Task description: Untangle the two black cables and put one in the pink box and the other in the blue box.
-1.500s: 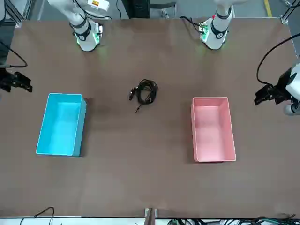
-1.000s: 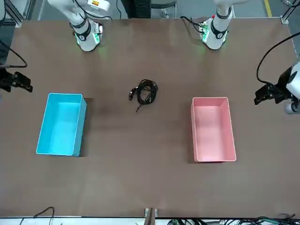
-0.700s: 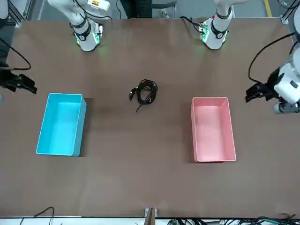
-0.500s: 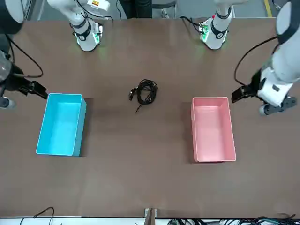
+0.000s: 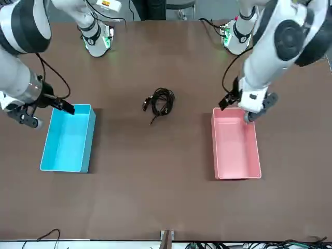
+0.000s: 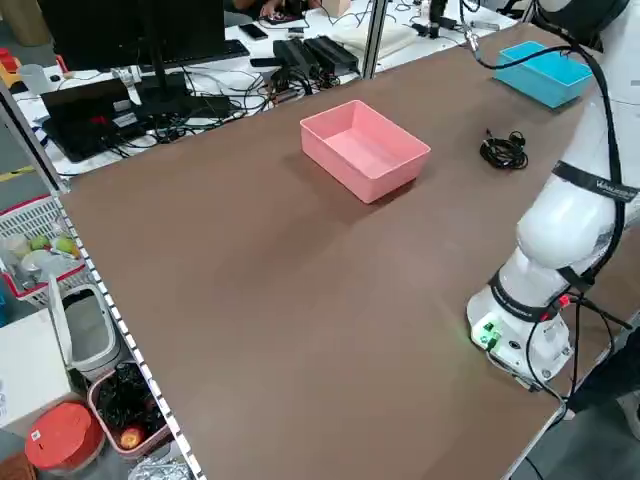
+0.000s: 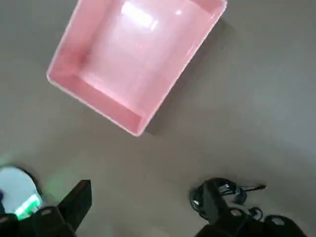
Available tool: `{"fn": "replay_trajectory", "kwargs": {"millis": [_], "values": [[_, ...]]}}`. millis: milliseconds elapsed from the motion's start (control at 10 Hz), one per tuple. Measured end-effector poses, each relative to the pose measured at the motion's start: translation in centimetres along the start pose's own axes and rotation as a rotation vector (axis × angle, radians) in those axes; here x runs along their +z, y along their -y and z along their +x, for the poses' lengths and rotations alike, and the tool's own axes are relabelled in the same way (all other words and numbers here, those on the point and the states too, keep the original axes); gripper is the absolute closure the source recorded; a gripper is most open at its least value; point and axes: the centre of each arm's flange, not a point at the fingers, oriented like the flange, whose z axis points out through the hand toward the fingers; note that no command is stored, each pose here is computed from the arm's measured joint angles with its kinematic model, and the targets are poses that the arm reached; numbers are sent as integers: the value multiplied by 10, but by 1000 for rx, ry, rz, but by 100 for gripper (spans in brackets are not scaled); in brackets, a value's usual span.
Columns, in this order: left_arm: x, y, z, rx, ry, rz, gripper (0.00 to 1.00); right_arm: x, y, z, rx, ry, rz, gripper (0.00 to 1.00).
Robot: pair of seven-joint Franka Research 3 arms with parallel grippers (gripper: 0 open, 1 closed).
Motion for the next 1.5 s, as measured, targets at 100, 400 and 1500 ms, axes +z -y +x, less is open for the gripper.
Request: {"fn": "replay_trajectory", "kwargs": {"millis": [100,400,1500], "values": [[21,-19,-16,-94,5,6,0,13,10,-4,26,-4,3,0],[93,-76,-56,-443,22,-11,2,60,43,-22,59,-23,6,0],[301,-181,-229,-1059,48,-73,3,129,63,-47,74,-54,17,0]]}}
